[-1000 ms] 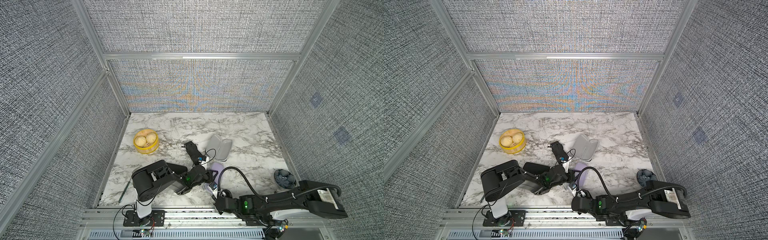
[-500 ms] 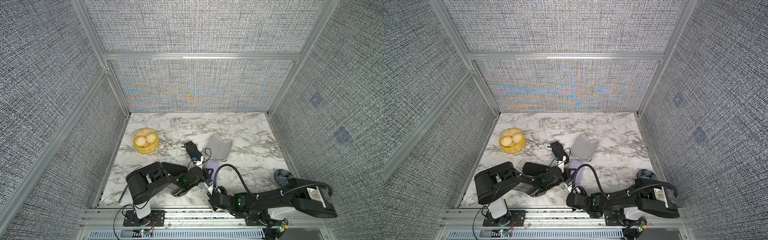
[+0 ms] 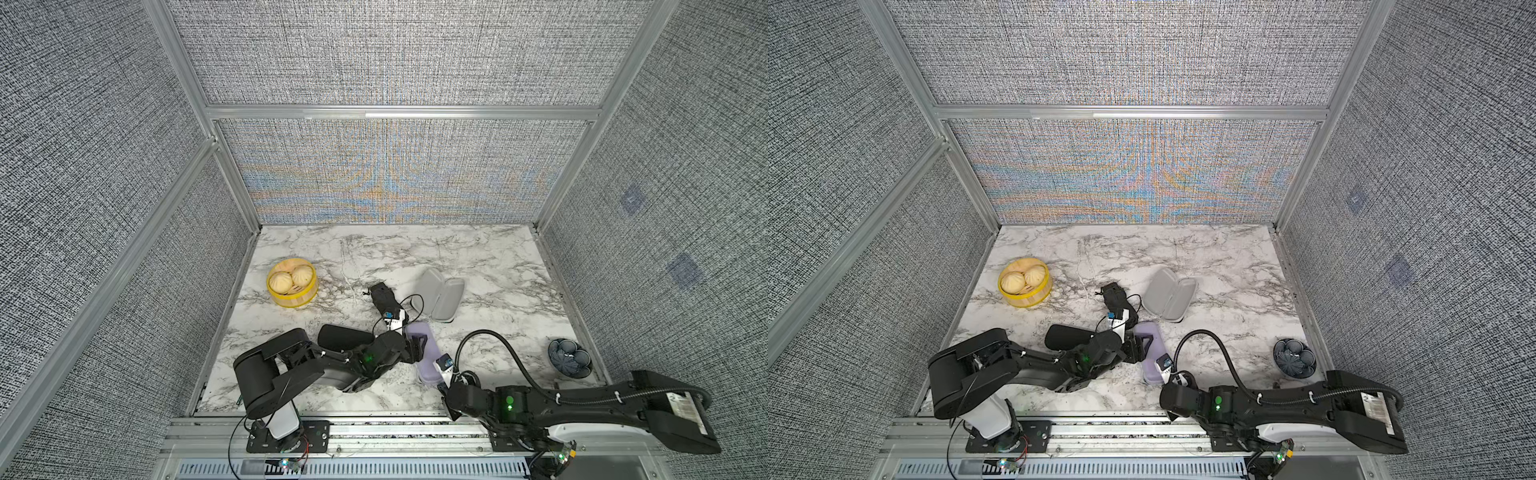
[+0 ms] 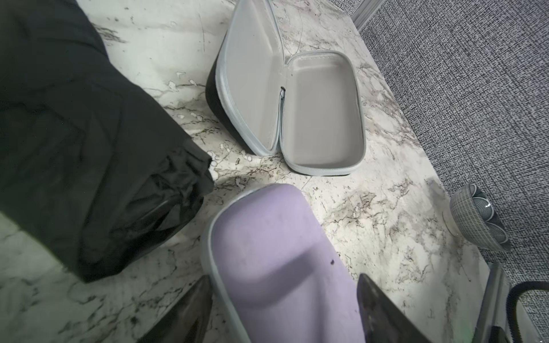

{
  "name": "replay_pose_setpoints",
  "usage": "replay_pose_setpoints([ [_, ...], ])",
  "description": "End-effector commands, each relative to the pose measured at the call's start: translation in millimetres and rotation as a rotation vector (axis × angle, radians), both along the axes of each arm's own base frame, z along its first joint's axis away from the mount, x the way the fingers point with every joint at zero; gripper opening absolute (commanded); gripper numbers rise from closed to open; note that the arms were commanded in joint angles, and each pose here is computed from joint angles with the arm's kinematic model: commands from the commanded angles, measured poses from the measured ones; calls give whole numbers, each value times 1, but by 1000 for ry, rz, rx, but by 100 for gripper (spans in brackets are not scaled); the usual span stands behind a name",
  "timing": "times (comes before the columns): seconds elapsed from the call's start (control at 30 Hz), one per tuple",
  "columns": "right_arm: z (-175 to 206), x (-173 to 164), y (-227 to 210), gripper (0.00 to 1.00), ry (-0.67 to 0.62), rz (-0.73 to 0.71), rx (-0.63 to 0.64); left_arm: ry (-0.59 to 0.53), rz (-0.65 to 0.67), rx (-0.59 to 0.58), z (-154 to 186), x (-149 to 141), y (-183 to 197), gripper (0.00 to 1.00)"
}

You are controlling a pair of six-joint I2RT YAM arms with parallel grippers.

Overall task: Put umbrellas into zippered umbrella sleeves
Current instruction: Adjust the umbrella sleeve at the center of the board.

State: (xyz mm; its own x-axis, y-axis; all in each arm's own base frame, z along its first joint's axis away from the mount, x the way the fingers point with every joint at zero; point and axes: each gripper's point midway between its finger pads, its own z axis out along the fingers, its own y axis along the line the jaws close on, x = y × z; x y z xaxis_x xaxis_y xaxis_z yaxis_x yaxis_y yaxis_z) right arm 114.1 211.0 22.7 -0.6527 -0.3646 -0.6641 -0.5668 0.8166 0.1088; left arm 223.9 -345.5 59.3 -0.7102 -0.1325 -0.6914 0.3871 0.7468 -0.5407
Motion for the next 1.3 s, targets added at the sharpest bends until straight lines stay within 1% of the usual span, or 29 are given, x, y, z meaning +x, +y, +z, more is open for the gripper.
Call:
replay_pose_setpoints([
  [0.0,-5,6,-22,0,-17,-53,-35,-30,28,75,1,6,9,87],
  [0.13,-3,14,-27,0,-15,-93,-9,-65,39,133,9,13,11,87],
  [0.2,-4,17,-28,0,-8,-104,-8,-77,46,159,12,17,13,85],
  [0.3,-4,20,-29,0,-5,-118,-8,-63,59,203,7,25,16,83],
  [0.43,-3,24,-31,0,-10,-128,0,-51,35,236,0,28,10,81],
  [0.57,4,35,-35,0,-39,-166,25,-9,113,295,-14,32,25,80],
  [0.77,7,35,-34,0,-42,-152,47,24,85,259,-13,23,24,78],
  [0.9,5,34,-30,0,-27,-138,15,83,7,242,-18,9,16,77],
  [1.03,3,29,-15,0,8,-70,2,120,-27,277,-28,5,12,78],
  [1.13,-1,26,-12,0,28,-56,-7,138,-33,305,-34,4,12,79],
  [1.2,-5,21,-12,0,45,-40,-11,153,-36,341,-40,1,18,77],
  [1.27,-8,17,-18,0,62,-49,-13,173,-26,383,-48,-3,29,73],
])
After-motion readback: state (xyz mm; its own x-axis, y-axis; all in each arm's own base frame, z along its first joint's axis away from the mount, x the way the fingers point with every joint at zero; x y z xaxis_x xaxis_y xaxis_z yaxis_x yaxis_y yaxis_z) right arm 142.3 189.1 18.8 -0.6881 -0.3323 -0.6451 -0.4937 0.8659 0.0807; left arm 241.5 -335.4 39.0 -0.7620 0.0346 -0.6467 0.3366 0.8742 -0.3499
